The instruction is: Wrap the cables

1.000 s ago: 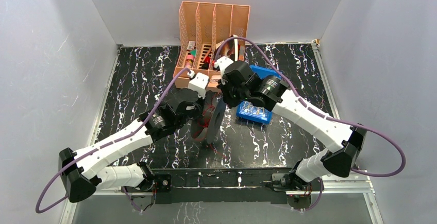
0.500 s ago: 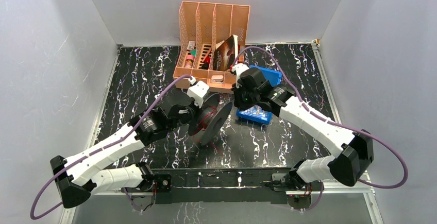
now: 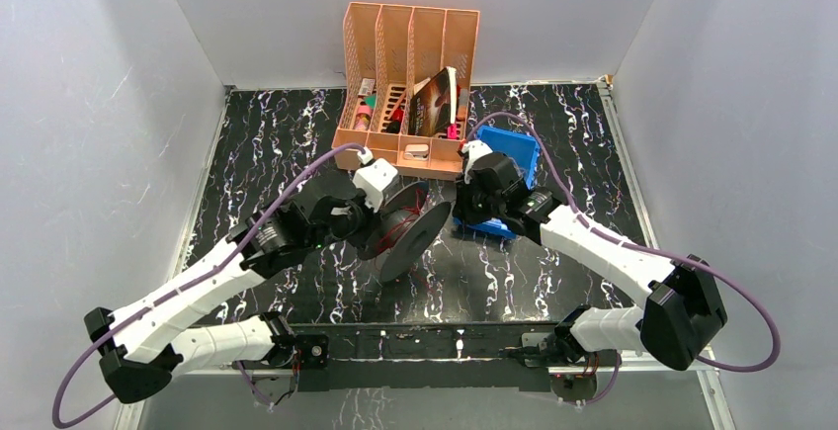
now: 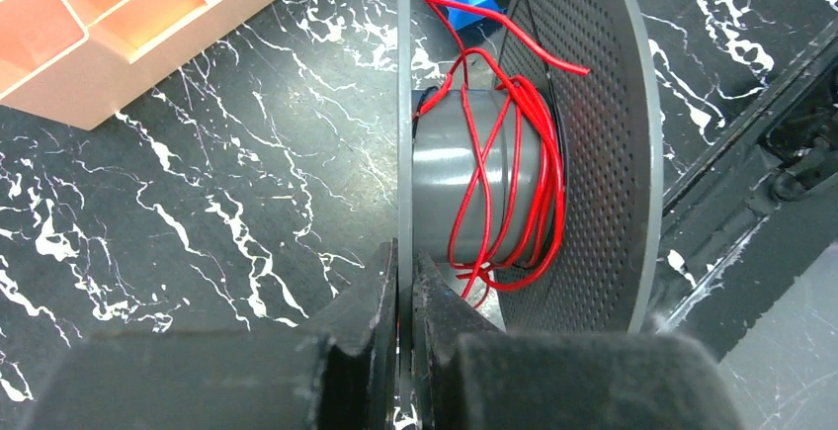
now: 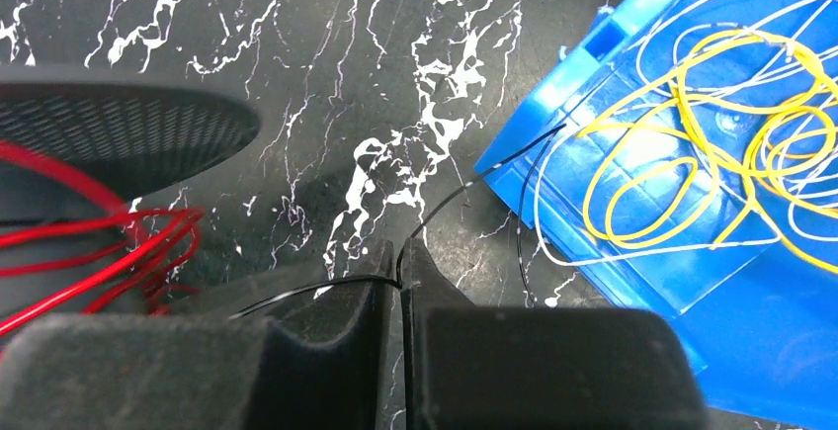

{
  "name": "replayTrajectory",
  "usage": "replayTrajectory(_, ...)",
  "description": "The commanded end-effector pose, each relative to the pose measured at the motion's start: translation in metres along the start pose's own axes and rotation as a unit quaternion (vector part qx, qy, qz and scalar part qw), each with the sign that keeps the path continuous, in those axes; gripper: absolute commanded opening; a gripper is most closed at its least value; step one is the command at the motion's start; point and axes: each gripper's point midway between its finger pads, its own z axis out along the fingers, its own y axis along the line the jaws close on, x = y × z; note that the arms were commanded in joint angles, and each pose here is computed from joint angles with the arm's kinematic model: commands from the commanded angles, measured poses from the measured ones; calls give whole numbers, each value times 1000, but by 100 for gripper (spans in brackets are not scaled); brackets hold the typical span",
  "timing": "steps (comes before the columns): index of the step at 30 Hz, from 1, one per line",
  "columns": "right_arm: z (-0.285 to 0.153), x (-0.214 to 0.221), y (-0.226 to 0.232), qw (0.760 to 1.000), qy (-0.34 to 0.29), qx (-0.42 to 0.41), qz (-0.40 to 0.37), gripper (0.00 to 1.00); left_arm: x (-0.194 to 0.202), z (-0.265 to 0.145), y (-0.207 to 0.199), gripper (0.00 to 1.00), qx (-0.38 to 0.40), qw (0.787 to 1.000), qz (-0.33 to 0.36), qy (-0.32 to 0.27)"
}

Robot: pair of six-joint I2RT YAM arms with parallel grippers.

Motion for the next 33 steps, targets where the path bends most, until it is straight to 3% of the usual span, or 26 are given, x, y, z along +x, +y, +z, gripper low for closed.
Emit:
replayTrajectory(1,1,-20,-6,998,-61,5,30,16,-33,-38,-10,0,39,997,-7,-61)
replayTrajectory(16,16,15,9,992,-68,-70,77,33,-68,-73,-17,0,67,991,-29,-114)
replayTrajectory(33,-6,41,-23,989,-93,-5,111,50,-99,-92,-2,0,29,988,-35,-147)
